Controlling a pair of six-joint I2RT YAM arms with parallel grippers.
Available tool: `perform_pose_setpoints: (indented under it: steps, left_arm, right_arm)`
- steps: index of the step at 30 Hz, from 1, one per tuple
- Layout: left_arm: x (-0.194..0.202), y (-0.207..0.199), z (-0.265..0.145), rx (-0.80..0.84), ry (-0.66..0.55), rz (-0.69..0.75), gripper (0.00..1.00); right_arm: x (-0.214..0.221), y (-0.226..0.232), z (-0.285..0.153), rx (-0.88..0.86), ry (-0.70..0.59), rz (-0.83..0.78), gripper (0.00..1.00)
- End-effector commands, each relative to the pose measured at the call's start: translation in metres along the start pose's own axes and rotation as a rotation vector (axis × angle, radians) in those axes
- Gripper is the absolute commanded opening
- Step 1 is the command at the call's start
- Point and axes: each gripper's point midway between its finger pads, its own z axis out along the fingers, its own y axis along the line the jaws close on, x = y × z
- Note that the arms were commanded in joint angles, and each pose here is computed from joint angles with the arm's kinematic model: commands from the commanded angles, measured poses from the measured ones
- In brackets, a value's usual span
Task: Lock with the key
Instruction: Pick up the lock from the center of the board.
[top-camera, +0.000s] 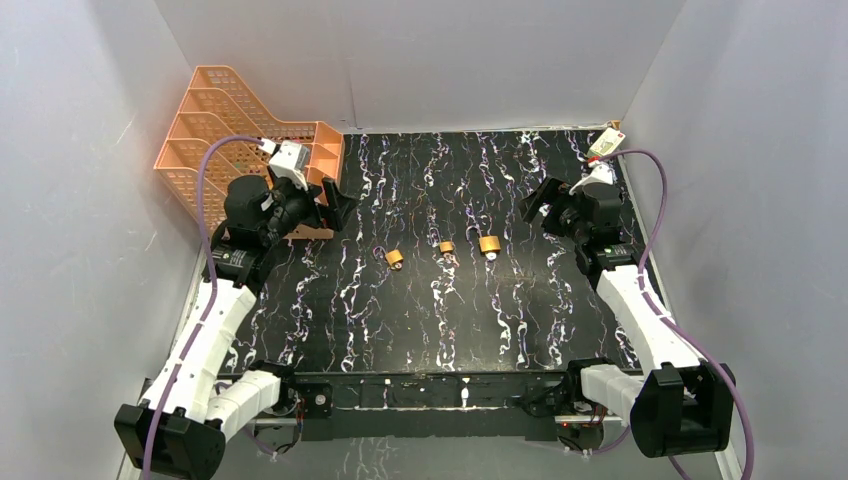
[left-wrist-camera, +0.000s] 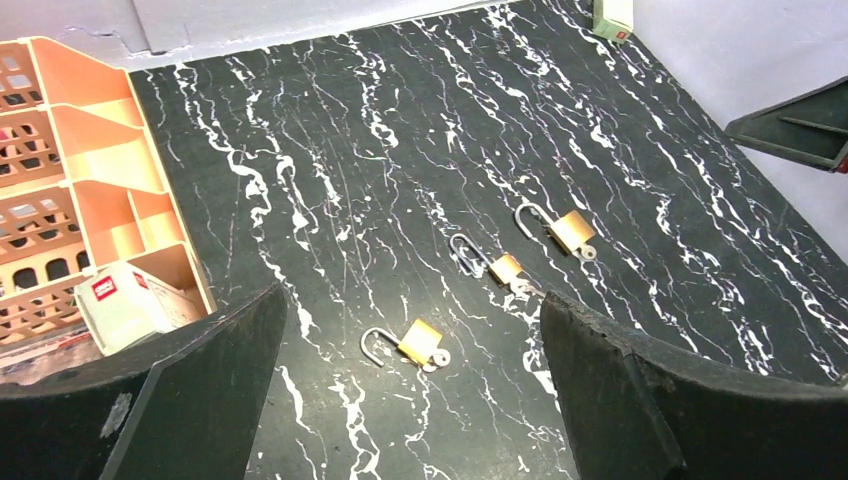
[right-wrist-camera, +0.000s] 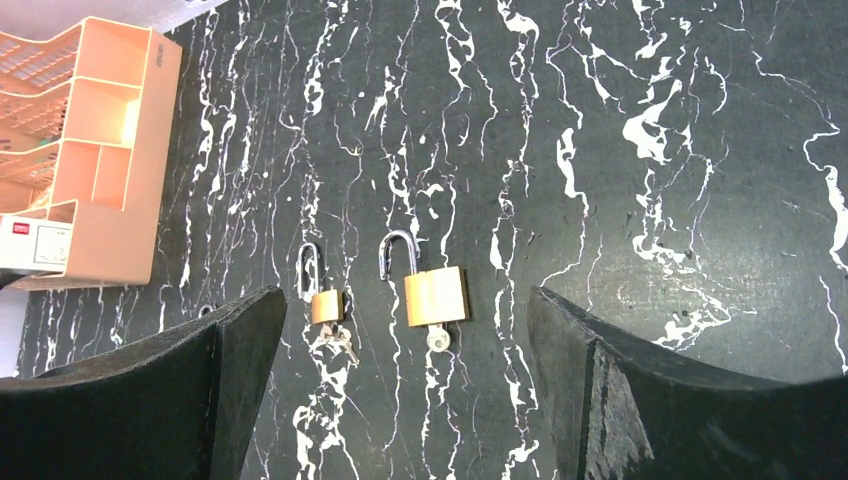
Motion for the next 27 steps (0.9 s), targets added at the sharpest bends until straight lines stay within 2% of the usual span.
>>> perform_pose_setpoints:
  steps: [1,5,7,9,12,14,22,27]
  left_arm:
    - [-0.004,0.005,-0.009,-0.040,-0.024,0.046,0.98]
    - [-0.002,0.007,-0.011,-0.053,-0.034,0.055,0.98]
    - [-0.002,0.008,-0.011,-0.057,-0.038,0.058,0.98]
    - [-0.001,0.010,-0.012,-0.069,-0.041,0.058,0.98]
    - [-0.001,0.013,-0.011,-0.085,-0.047,0.048,0.98]
    - [0.000,0.013,-0.011,-0.085,-0.036,0.043,0.98]
    - [0.002,0.014,-0.018,-0.101,-0.034,0.060,0.98]
    - [0.004,0.011,-0.017,-0.078,-0.011,0.069,0.98]
  right_arm:
    - [-0.027,0.010,-0.004,-0.021,-0.105,-0.009,0.99]
    - [-0.026,0.000,-0.008,0.027,-0.131,0.021,0.99]
    - [-0.020,0.020,-0.007,-0.107,-0.105,-0.071,0.98]
    - [-0.011,0.027,0.005,-0.100,-0.026,-0.101,0.99]
    - [0.025,0.033,0.029,0.062,0.129,-0.290,0.98]
    - [0.042,0.038,0.042,0.097,0.192,-0.360,0.98]
    - [0.091,0.032,0.084,0.147,0.400,-0.413,0.97]
    - [0.110,0.021,0.092,0.192,0.465,-0.443,0.95]
